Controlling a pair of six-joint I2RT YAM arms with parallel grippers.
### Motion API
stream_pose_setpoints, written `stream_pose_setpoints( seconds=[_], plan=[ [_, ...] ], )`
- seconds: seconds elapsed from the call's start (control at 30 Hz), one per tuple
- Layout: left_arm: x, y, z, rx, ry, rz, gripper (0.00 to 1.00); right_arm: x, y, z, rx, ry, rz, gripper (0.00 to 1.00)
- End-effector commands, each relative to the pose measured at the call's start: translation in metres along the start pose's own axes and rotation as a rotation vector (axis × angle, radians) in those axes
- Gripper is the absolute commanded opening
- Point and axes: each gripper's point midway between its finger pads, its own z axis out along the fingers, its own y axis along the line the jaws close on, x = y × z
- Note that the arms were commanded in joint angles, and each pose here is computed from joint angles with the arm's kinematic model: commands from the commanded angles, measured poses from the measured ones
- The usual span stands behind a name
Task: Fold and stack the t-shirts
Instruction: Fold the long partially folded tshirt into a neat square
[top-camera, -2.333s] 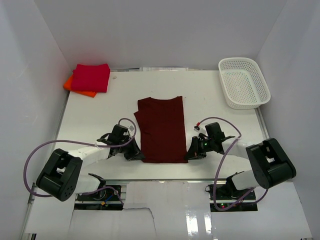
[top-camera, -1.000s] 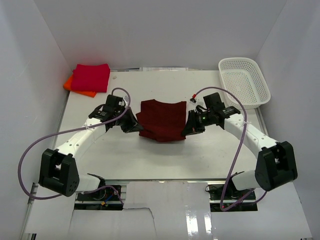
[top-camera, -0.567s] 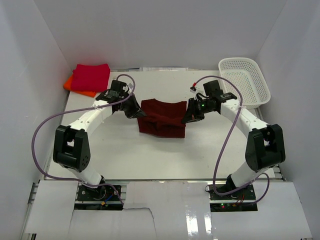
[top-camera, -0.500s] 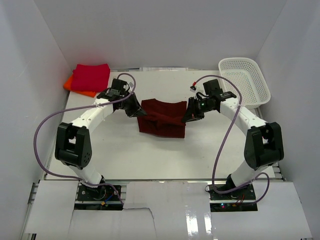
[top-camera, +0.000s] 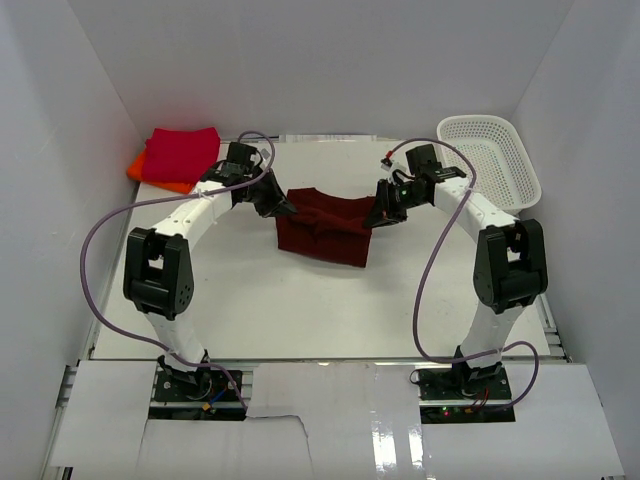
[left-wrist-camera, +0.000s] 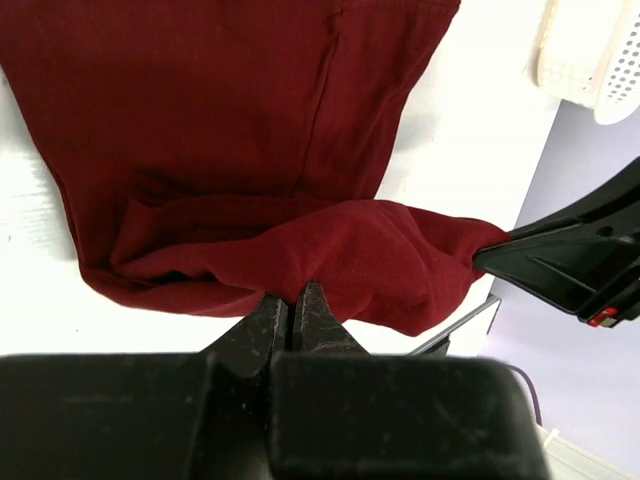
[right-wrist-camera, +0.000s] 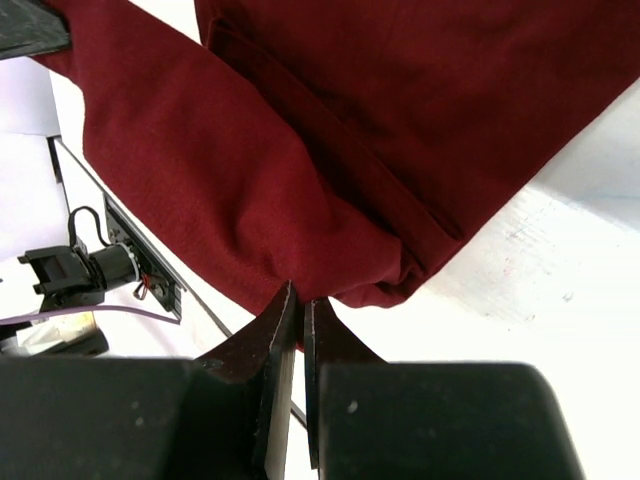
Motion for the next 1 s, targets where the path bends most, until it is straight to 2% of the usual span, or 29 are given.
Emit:
stream_pose_setpoints(
  seconds=[0.0, 0.53, 0.83, 0.97],
  plan=[
    [-0.019, -0.016, -0.010, 0.038, -0.046, 0.034, 0.00, -0.024, 0.010, -0.007, -0.034, -0.041, -0.044, 0.08],
    [-0.048, -0.039, -0.015, 0.064, -0.076, 0.060, 0.00, -0.062, 0.035, -0.029, -0.044, -0.104, -0.079, 0.08],
    [-0.076, -0.054, -0.015, 0.088, -0.111, 0.069, 0.00, -0.089, 0.033, -0.036, -0.044, -0.134, -0.079, 0.08],
    [-0.090, -0.049, 0.001, 0.080, -0.108, 0.060, 0.00, -0.110, 0.032, -0.039, -0.052, -0.163, -0.084, 0.08]
  ],
)
